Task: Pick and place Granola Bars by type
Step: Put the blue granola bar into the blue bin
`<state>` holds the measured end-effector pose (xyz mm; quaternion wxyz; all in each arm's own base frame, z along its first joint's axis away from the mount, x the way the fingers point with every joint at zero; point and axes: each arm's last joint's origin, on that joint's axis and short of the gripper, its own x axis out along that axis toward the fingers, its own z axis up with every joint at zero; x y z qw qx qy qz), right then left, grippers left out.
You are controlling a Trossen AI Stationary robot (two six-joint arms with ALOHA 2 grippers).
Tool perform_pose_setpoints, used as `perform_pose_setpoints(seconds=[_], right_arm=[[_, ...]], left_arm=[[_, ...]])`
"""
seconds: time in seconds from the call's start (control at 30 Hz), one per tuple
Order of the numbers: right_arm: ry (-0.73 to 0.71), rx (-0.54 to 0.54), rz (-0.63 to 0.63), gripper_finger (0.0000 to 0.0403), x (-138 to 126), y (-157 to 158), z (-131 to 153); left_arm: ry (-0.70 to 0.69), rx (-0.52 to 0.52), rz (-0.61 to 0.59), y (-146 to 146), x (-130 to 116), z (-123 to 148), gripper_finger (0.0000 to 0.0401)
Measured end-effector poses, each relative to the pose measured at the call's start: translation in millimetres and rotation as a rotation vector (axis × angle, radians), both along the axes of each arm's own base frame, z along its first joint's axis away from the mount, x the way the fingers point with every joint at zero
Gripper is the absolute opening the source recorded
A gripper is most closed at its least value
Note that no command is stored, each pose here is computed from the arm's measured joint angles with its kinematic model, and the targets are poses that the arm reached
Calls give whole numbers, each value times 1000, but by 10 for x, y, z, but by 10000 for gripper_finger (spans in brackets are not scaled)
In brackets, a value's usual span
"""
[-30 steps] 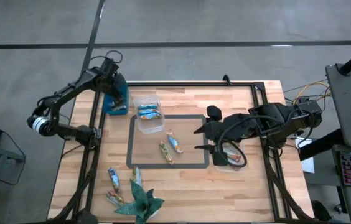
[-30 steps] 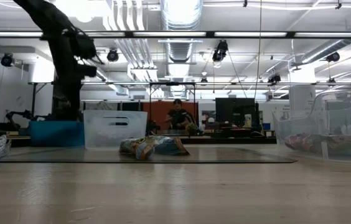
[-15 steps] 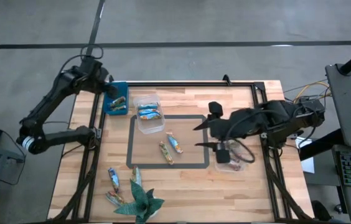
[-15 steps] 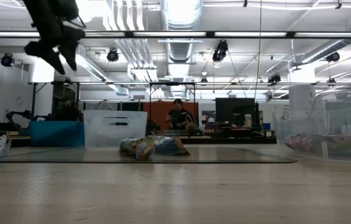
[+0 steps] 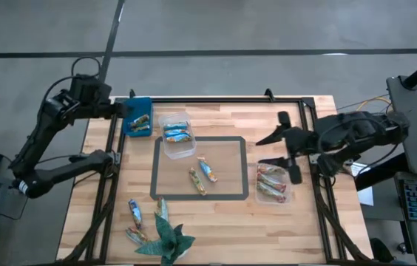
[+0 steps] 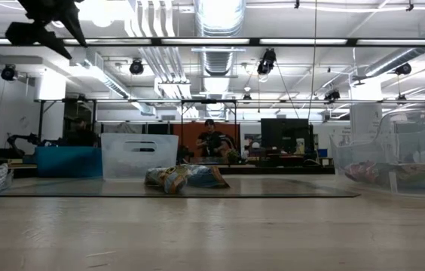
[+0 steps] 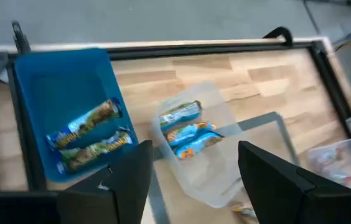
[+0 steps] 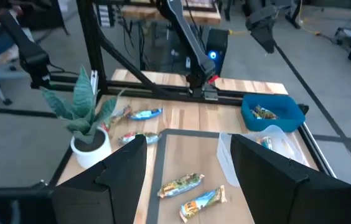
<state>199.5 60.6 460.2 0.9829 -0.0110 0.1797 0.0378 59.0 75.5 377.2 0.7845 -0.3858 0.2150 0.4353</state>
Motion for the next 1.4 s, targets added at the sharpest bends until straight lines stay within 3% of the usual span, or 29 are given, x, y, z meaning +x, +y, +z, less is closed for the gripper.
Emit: perform_pose_setpoints(seconds=[0.33,0.63,0.87,1.17,1.4], right_arm=[[-108,167,-72,224,-543,-193,-420],[-132,158,-96,224,-849,-305,-916],[-244,234,-164,224,-1058,-395,-1307],[-366,343,-116,224,-1185,-425,-1802],[-358,372,-124,224,-1185,-425,-2101]], left_arm=[[-108,-91,32,-121,-28,8,217],[-136,-126,41,-139,-5,8,217],[-131,-121,57,-138,-4,8,217],[-129,-119,55,-136,-2,6,217],[-126,-117,52,-134,1,6,217]])
